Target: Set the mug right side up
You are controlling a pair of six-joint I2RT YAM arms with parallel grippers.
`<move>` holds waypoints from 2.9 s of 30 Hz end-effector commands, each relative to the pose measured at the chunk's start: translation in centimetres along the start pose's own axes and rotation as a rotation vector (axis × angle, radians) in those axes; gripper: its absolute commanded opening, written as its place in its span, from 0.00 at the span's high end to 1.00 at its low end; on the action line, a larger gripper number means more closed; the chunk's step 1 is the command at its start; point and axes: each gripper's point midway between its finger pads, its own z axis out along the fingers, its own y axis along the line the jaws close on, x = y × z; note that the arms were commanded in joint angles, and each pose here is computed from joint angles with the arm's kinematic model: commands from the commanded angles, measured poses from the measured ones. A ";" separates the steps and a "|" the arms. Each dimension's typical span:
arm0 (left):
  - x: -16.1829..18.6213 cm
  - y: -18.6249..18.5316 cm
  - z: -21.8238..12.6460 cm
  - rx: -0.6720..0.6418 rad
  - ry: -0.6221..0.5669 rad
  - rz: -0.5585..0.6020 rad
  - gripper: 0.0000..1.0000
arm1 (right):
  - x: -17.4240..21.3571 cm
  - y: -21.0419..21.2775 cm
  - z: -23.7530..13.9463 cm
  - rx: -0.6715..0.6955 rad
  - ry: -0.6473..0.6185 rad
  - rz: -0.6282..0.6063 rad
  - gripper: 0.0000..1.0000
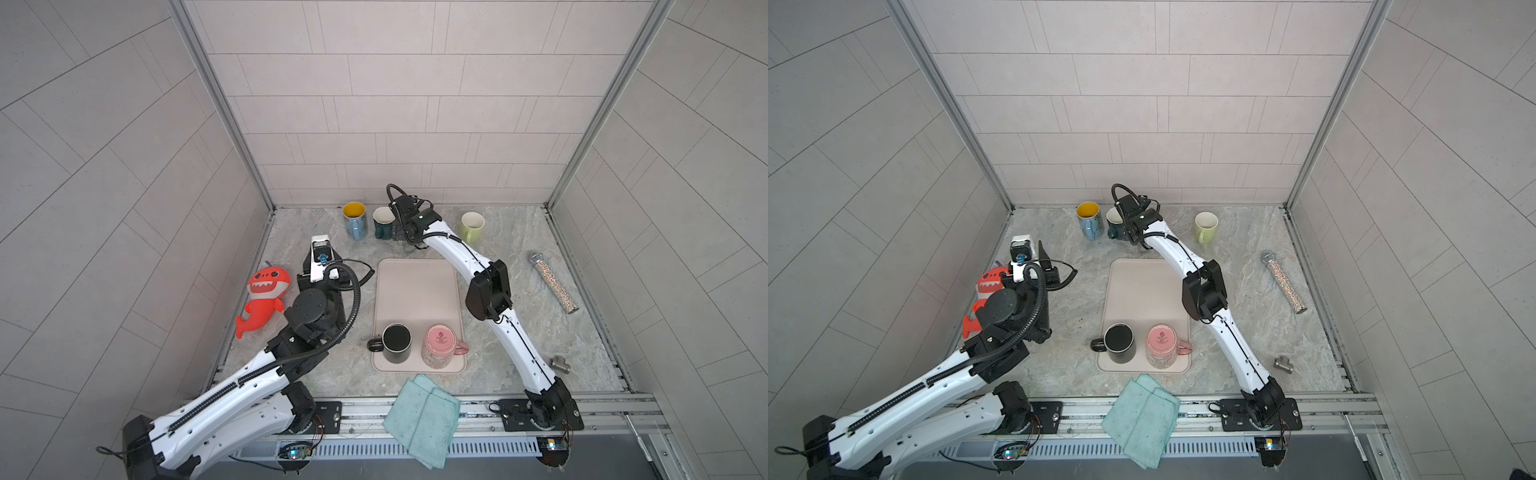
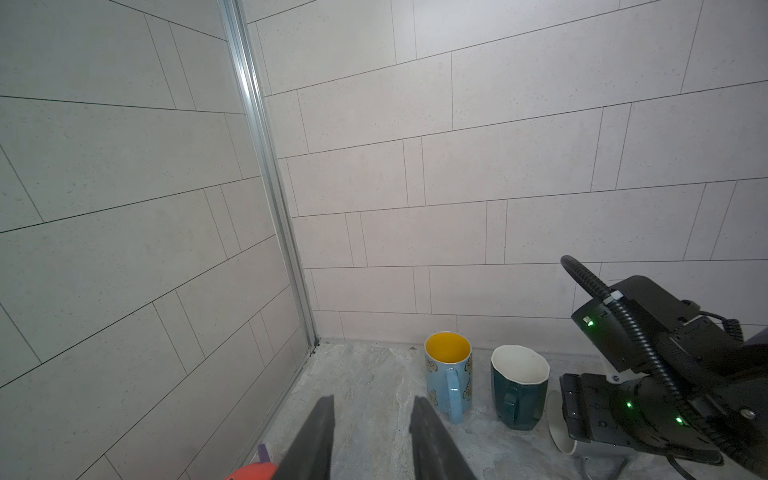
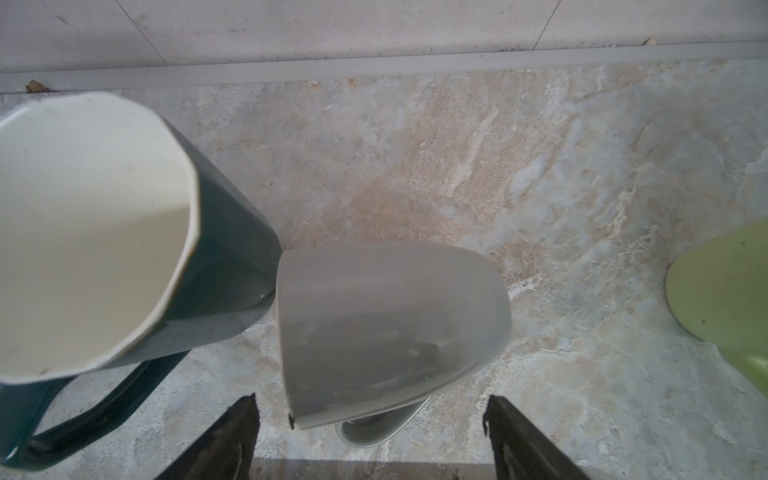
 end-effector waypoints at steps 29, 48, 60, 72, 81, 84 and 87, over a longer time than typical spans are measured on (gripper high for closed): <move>-1.2 0.9 -0.3 0.015 -0.005 -0.063 0.65 | 0.4 -3.8 1.9 0.129 0.021 -0.029 0.13; -0.8 0.4 -0.2 0.011 0.003 -0.034 0.65 | 1.5 -5.4 3.2 0.187 0.054 -0.077 0.18; -0.7 0.2 0.0 0.010 0.003 -0.016 0.65 | 1.0 -5.2 4.1 0.168 0.035 -0.062 0.19; -0.8 0.2 0.0 0.008 0.002 -0.016 0.65 | 1.5 -5.1 4.3 0.154 0.055 -0.076 0.37; -0.8 0.2 0.0 0.009 0.002 -0.016 0.65 | 2.3 -5.4 4.5 0.164 0.081 -0.086 0.47; -0.7 0.2 0.0 0.010 0.003 -0.015 0.65 | 2.5 -5.4 4.5 0.161 0.086 -0.085 0.53; -0.7 0.2 0.0 0.009 0.003 -0.017 0.65 | 2.4 -5.4 4.4 0.159 0.086 -0.083 0.57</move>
